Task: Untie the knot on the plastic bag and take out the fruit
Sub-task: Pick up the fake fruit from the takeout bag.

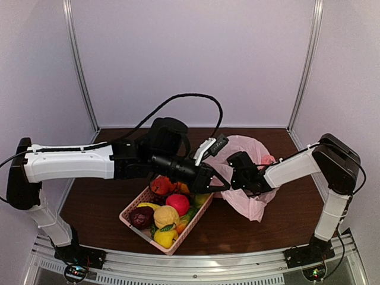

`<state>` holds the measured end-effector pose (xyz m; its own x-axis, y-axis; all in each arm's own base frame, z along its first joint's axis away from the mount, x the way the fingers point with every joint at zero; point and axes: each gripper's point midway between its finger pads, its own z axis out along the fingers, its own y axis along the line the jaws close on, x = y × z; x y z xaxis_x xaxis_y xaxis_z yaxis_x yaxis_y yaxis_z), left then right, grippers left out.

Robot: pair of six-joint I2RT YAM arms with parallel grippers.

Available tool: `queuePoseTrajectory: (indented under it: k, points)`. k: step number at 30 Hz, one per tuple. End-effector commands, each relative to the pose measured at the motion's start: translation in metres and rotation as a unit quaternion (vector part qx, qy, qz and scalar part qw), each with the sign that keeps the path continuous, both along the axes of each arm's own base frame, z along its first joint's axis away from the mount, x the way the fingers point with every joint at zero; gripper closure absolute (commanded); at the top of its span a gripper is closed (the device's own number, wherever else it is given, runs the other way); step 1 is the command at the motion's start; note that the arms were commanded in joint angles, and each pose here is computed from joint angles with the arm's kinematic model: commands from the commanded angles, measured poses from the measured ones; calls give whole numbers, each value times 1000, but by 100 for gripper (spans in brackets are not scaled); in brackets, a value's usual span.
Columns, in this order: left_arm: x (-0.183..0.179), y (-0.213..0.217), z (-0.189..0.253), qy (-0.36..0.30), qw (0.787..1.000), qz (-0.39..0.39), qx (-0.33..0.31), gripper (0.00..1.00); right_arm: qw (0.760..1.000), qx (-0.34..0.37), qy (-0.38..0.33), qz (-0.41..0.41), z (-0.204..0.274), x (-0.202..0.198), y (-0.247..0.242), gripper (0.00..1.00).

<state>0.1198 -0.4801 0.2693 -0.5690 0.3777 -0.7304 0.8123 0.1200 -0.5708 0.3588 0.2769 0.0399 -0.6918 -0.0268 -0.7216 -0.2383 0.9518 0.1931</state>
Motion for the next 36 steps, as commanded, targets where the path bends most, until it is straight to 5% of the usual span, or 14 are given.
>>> queuePoseTrajectory:
  k: [1, 8, 21, 36]
  points:
    - [5, 5, 15, -11, 1000, 17, -16, 100, 1000, -9, 16, 2, -11, -2, -4, 41]
    - [45, 26, -17, 1, 994, 102, 34, 100, 1000, 12, -2, 23, 15, -13, -5, 53]
    - [87, 44, -32, -46, 976, 191, 98, 100, 993, 84, -41, 66, 90, -60, -24, 52]
    - [120, 42, -15, -91, 960, 240, 114, 100, 979, 59, -16, 193, 80, -134, -32, 51]
